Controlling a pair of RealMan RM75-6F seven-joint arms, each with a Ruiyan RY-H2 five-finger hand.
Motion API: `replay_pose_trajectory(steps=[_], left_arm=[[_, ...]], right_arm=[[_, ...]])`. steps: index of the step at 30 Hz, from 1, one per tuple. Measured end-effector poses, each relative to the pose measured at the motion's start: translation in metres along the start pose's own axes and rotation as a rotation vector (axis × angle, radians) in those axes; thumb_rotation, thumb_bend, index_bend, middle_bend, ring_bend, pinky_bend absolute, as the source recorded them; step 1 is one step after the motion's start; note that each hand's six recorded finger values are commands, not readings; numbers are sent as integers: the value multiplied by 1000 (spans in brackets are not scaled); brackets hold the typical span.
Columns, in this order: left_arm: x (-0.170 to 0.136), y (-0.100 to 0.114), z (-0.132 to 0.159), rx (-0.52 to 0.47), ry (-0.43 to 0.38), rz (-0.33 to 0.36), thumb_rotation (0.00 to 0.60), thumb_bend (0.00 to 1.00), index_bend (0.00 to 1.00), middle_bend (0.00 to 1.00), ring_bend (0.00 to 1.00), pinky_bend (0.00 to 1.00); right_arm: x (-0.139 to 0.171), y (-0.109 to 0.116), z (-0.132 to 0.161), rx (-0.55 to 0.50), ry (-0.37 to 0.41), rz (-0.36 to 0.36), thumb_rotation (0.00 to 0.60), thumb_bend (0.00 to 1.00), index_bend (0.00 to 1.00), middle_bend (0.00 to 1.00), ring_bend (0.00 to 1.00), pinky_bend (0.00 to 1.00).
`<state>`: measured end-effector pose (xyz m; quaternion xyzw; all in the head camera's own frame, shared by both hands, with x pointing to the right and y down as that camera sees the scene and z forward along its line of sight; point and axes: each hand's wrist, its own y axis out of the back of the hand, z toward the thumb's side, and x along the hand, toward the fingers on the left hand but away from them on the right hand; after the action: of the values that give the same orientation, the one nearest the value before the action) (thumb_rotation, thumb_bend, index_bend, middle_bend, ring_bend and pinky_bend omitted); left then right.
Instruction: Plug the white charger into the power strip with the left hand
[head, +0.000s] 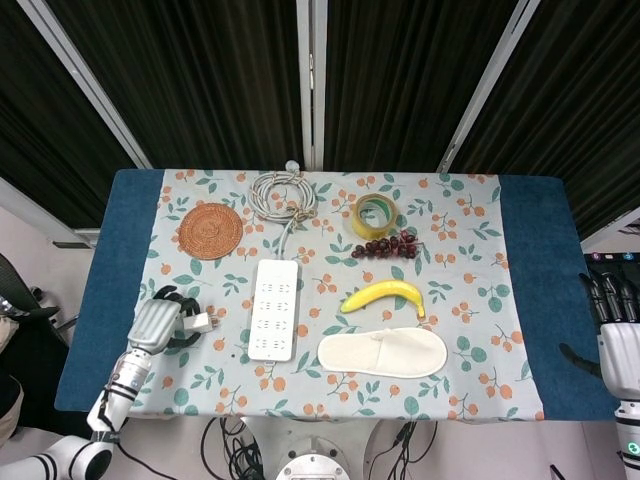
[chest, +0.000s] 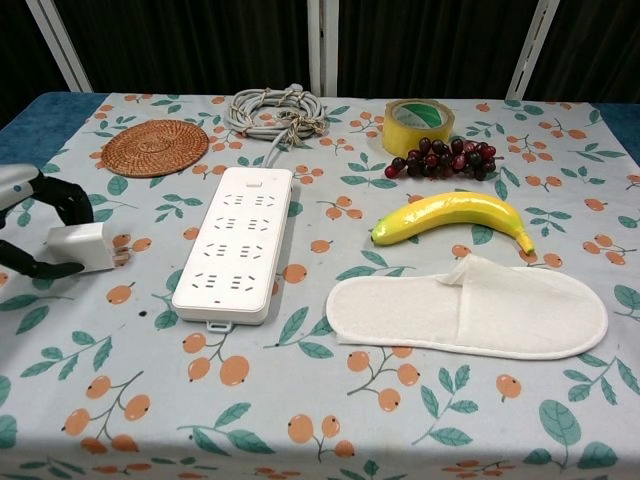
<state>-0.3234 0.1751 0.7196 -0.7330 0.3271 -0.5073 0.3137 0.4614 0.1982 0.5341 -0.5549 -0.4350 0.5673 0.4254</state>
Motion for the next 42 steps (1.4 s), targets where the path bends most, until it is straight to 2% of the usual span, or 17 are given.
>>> replay_pose_trajectory(steps=[4, 10, 15, 20, 23, 33, 39, 42], left_arm=[[1, 13, -2, 87, -21, -8, 600, 346, 563, 626, 420, 223], [7, 40, 7, 300, -66, -30, 600, 373, 563, 628, 420, 221], [17, 55, 23, 523, -95, -98, 600, 382, 557, 622, 419, 220], [30, 61, 31, 673, -70, -179, 600, 444, 539, 607, 418, 195], [37, 61, 36, 748, -43, -236, 600, 448, 519, 595, 417, 179], [59, 50, 65, 886, 24, -419, 600, 444, 441, 565, 403, 160], [65, 37, 85, 942, 23, -457, 600, 429, 410, 544, 381, 155], [67, 34, 89, 952, 23, -451, 600, 419, 383, 526, 362, 151]], right_arm=[[1, 2, 0, -1, 2, -7, 600, 13, 0, 58, 0, 0], [2, 1, 1, -4, 8, -8, 600, 13, 0, 59, 0, 0], [3, -1, 0, -9, 5, -6, 600, 12, 0, 59, 0, 0], [3, -3, -3, -12, 0, -1, 600, 13, 0, 59, 0, 0], [2, -4, -4, -14, -2, 1, 600, 13, 0, 59, 0, 0], [1, -8, -9, -23, -15, 11, 600, 13, 0, 59, 0, 0], [3, -8, -13, -26, -26, 9, 600, 15, 0, 59, 0, 0], [4, -9, -15, -27, -31, 11, 600, 15, 0, 59, 0, 0]])
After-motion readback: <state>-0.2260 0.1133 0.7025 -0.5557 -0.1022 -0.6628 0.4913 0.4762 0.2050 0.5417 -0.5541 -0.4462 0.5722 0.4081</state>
